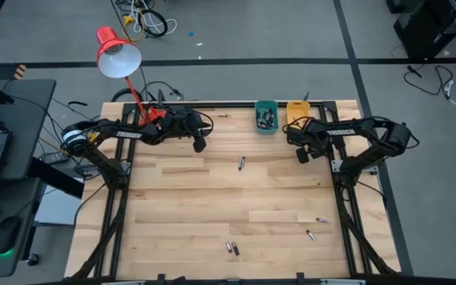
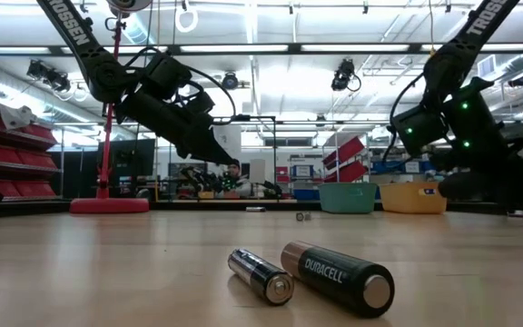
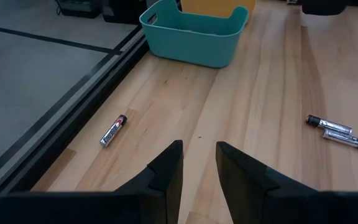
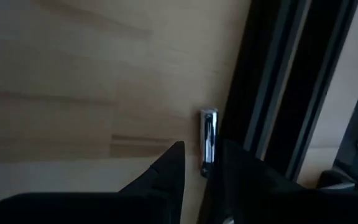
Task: Sort batteries
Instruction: Put the silver battery into the yellow bin
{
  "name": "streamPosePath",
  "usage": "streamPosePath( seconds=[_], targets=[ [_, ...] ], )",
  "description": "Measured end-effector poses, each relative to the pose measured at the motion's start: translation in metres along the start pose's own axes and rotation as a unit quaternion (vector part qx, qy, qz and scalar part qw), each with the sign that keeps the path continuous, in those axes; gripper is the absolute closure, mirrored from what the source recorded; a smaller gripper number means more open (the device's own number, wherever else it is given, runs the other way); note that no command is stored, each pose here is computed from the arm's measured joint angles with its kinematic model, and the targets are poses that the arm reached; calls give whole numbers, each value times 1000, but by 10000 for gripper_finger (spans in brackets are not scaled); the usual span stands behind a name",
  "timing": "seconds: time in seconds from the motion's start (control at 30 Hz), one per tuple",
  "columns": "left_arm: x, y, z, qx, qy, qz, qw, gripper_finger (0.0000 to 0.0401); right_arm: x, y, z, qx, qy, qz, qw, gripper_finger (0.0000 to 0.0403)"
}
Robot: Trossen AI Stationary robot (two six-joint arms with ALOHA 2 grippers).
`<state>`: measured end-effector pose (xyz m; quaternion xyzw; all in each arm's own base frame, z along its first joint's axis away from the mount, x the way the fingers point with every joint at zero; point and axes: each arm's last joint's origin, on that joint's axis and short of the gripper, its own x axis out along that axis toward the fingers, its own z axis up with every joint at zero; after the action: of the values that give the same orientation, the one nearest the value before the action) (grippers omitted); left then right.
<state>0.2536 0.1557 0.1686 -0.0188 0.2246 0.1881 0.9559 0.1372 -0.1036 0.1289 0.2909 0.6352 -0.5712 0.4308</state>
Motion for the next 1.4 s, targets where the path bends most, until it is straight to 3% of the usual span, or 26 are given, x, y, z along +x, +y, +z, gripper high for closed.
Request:
streamPosePath(
  seconds=[0.43, 0.8, 1.03, 1.17, 1.4],
  targets=[
    [0, 0, 0, 0, 0, 0, 1000, 289, 15, -3, -1, 9, 5, 18, 1000, 315],
    [0, 0, 0, 0, 0, 0, 1000, 289, 2, 9, -5, -54, 37, 78, 995, 376],
    [0, 0, 0, 0, 0, 0, 1000, 289, -1, 13, -8, -69, 36, 81, 994, 381],
    [0, 0, 0, -2, 1, 0, 1000, 289, -16, 19, -6, -76, 47, 110, 990, 380],
    [0, 0, -1, -4, 7, -1, 1000, 289, -60, 24, 2, -96, -38, 159, 982, 380]
  ],
)
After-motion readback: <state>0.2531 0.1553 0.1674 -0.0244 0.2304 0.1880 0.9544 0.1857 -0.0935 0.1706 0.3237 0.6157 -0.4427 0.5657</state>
